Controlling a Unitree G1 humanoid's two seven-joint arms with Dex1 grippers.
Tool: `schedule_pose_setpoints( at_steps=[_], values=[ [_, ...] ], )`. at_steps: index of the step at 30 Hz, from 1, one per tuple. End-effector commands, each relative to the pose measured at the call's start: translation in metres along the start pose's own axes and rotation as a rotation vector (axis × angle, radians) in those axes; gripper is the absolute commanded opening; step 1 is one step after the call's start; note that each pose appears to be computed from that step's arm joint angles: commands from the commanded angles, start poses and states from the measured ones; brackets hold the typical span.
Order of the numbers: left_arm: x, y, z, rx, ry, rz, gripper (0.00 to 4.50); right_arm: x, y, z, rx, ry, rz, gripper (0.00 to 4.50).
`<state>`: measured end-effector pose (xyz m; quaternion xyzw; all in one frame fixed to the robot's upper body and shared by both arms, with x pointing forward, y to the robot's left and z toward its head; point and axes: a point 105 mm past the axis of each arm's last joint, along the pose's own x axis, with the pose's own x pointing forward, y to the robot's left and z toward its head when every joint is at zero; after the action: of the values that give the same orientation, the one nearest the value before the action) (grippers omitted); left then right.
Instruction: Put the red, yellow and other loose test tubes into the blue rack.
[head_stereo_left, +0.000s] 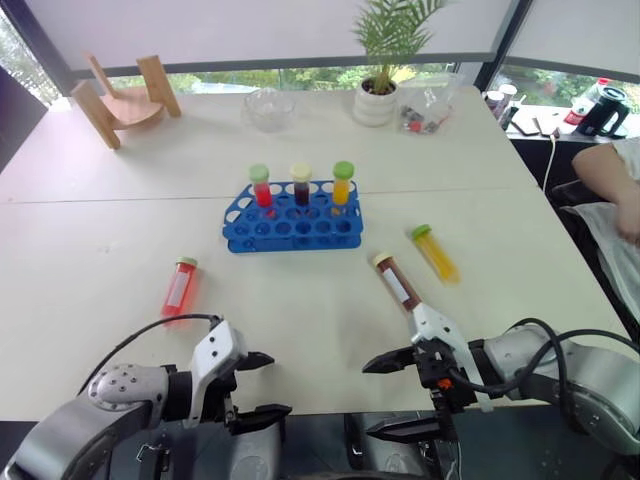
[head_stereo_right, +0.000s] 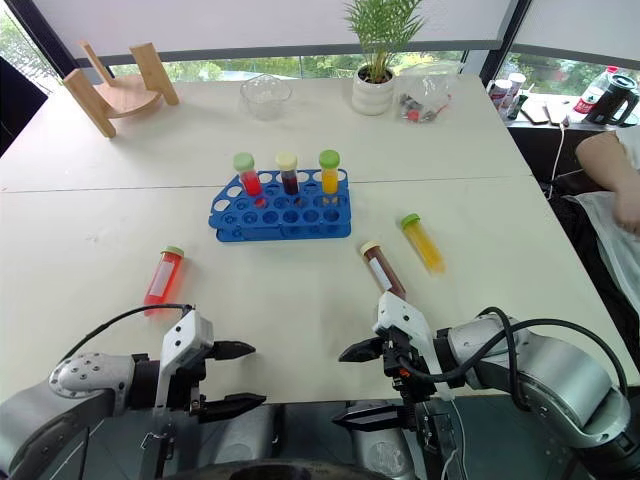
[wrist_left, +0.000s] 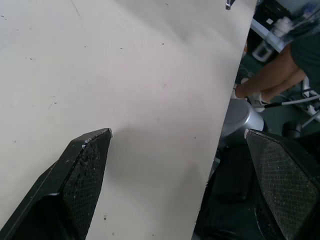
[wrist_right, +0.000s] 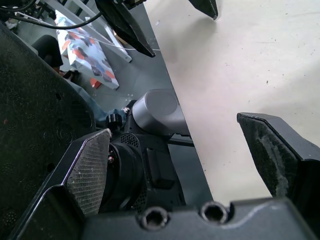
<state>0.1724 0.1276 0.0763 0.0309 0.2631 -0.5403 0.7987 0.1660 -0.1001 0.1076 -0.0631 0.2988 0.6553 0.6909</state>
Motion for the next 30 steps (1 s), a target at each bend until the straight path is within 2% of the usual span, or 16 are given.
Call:
schedule_pose_setpoints(
  at_steps=[1,14,19,23,25,28,30],
  values=[
    [0.0,-0.001,0.005,0.014,-0.021,-0.003,4.4,0.002,0.009,0.009,-0.048,-0.022,0.03,4.5],
    [0.005,0.001,0.011,0.017,-0.038,-0.002,4.4,0.001,0.003,0.008,-0.049,-0.02,0.016,4.5],
    [0.006,0.002,0.023,0.012,-0.096,-0.025,4.4,-0.003,-0.002,0.006,-0.057,-0.007,-0.005,4.5],
    [0.005,0.013,0.022,-0.005,-0.061,0.016,4.4,-0.026,-0.017,0.014,-0.051,0.032,-0.131,4.5],
    [0.0,0.021,0.034,0.01,-0.064,0.037,4.4,-0.054,-0.026,0.037,-0.075,0.025,-0.214,4.5],
    [-0.014,0.032,0.068,0.118,-0.065,0.025,4.4,-0.104,-0.046,0.094,-0.154,-0.093,-0.355,4.5],
    [-0.019,0.038,0.091,0.218,-0.069,0.024,4.4,-0.127,-0.071,0.114,-0.2,-0.091,-0.49,4.5]
  ],
)
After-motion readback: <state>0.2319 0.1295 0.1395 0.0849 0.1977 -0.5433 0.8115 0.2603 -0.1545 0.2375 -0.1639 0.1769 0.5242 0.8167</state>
